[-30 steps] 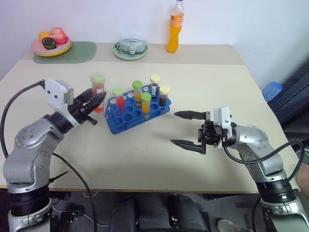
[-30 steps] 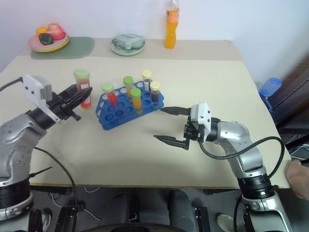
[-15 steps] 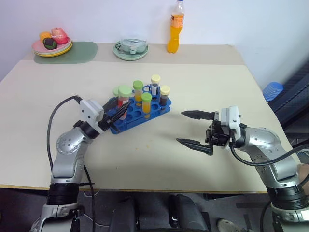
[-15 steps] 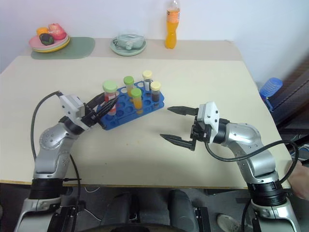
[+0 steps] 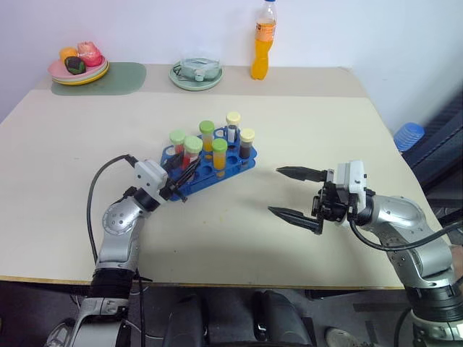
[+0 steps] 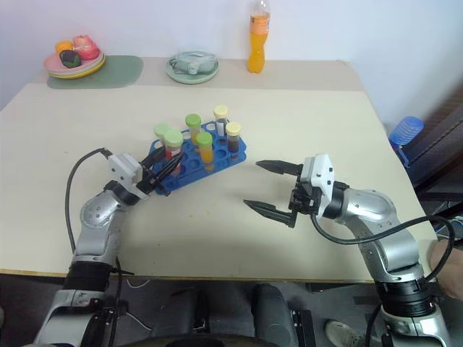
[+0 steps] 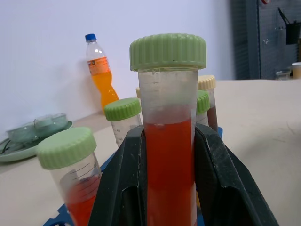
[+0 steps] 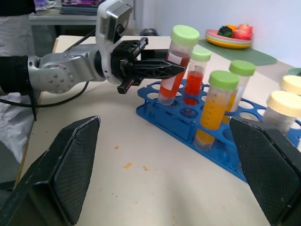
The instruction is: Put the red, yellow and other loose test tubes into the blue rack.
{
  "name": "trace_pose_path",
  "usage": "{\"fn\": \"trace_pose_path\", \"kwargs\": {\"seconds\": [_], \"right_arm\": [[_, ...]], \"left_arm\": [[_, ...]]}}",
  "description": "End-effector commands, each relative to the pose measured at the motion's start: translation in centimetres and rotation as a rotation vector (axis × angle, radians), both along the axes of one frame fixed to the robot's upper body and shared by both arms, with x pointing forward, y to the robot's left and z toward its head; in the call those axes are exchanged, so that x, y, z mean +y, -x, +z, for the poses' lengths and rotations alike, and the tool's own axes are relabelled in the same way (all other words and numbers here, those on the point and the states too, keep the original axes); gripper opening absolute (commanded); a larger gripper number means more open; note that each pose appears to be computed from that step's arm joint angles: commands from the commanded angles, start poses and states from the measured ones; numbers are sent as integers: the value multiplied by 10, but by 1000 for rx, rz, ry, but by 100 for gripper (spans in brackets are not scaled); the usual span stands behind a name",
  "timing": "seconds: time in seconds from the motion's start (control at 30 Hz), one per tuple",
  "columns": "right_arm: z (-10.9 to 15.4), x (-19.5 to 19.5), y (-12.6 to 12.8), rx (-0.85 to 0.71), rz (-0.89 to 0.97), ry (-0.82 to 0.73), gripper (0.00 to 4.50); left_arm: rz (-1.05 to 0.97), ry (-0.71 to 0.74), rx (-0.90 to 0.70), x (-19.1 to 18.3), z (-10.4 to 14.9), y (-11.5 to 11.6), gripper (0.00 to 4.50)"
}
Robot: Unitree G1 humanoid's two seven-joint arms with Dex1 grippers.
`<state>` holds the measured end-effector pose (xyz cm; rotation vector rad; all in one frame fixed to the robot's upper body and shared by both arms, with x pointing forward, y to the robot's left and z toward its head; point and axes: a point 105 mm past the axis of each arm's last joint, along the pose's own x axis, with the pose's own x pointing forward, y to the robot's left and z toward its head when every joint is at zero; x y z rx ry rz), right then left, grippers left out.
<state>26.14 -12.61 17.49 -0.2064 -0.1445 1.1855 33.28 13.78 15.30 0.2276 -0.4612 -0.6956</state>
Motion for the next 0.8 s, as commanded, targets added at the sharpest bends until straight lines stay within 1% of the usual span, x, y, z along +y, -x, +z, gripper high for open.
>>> {"fn": "trace_pose_path", "kwargs": {"seconds": [0.03,0.3,0.57,0.63,0.67,0.77,0.8], "right_arm": [[10,-5,6,-43,-20,-18,450],[9,-10,10,-41,-59,-21,450],[10,-10,11,-44,-72,-21,450],[10,-11,11,-44,-73,-21,450],[10,-11,11,-45,-74,-21,450],[10,-11,10,-44,-74,-21,450],[10,-11,10,-44,-75,-22,450]], "left_arm": [[-16,-4,-2,-7,-2,-3,76],[-60,59,29,-10,-4,-7,76],[-109,88,99,-10,-16,-5,76],[-141,104,115,-9,-18,-2,176],[-136,103,111,-8,-18,-1,215],[-114,92,86,-6,-16,1,357],[-110,89,70,-5,-14,2,357]]}}
